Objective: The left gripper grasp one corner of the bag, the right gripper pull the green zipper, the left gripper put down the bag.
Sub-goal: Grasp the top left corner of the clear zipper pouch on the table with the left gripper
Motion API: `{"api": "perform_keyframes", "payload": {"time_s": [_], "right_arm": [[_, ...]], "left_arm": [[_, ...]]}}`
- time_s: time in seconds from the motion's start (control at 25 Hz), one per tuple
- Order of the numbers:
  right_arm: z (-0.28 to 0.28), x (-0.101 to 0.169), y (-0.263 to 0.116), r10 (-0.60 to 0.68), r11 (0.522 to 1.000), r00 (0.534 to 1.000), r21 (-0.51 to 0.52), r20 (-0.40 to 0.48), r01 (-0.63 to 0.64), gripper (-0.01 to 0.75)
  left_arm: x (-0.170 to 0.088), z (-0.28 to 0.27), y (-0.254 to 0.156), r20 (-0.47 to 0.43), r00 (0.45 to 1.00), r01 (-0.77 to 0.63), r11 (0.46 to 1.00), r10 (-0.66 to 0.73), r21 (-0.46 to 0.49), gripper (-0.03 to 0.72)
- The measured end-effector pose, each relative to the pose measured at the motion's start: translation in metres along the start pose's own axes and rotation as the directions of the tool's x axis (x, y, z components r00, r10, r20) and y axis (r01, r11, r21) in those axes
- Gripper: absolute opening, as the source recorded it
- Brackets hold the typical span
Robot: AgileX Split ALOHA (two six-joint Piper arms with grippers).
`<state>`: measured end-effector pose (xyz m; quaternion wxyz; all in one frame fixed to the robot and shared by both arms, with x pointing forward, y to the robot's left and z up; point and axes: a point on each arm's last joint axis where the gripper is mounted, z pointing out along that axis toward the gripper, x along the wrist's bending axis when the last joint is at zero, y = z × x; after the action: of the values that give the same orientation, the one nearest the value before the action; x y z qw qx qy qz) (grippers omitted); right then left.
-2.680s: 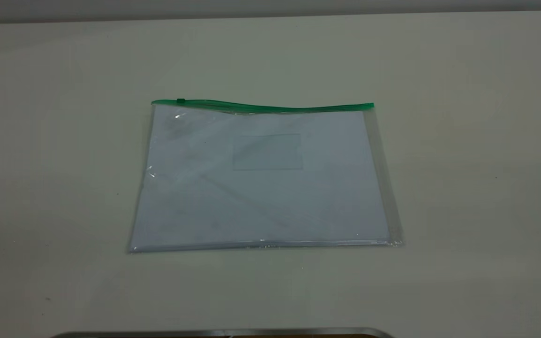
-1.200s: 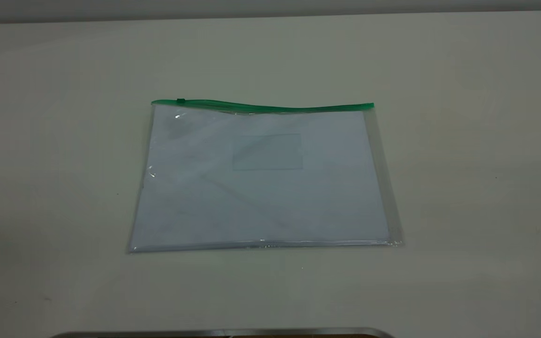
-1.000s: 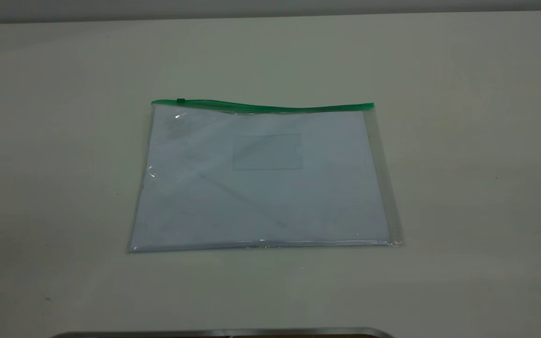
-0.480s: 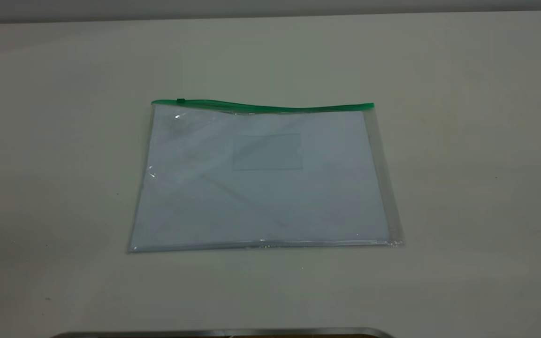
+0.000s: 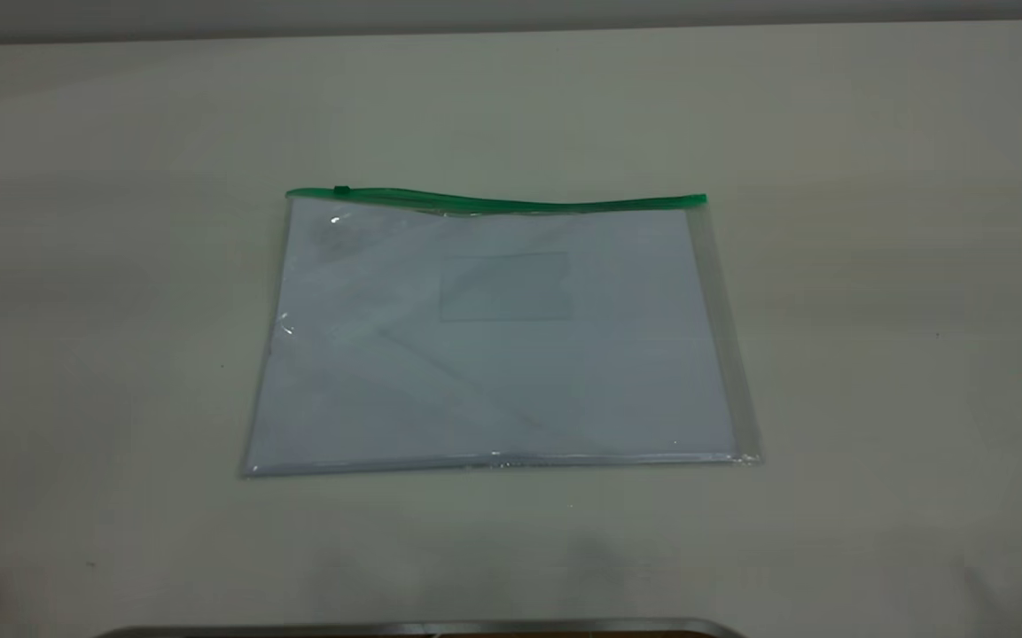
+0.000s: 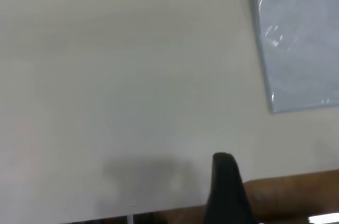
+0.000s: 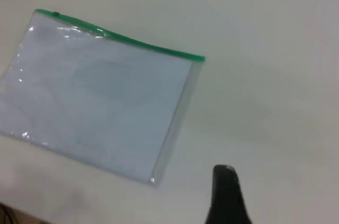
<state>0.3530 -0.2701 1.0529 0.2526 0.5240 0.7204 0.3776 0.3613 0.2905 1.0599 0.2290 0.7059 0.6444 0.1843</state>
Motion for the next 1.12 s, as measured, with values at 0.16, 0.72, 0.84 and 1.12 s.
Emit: {"api": "perform_keyframes", "payload": {"time_s": [0.16,0.72,0.84,1.12], "right_arm": [[0.046,-0.009,0.014,0.015,0.999,0.998,0.051,-0.053,-0.013,0.599],[0.172,-0.014,0.023,0.145,0.988,0.926,0.106,-0.348,-0.115,0.584],[0.188,-0.013,0.024,0.158,0.986,0.903,0.106,-0.4,-0.126,0.584],[0.212,-0.016,0.027,0.182,0.982,0.882,0.125,-0.436,-0.14,0.583]], "left_arm": [[-0.001,0.044,0.029,0.053,0.999,0.004,0.997,-0.008,0.083,0.588],[-0.014,0.205,0.095,0.327,0.944,-0.005,0.991,-0.04,0.137,0.588],[-0.012,0.249,0.106,0.334,0.942,-0.014,0.988,-0.038,0.153,0.588],[-0.008,0.342,0.113,0.355,0.932,-0.021,0.972,-0.065,0.234,0.588]]}}
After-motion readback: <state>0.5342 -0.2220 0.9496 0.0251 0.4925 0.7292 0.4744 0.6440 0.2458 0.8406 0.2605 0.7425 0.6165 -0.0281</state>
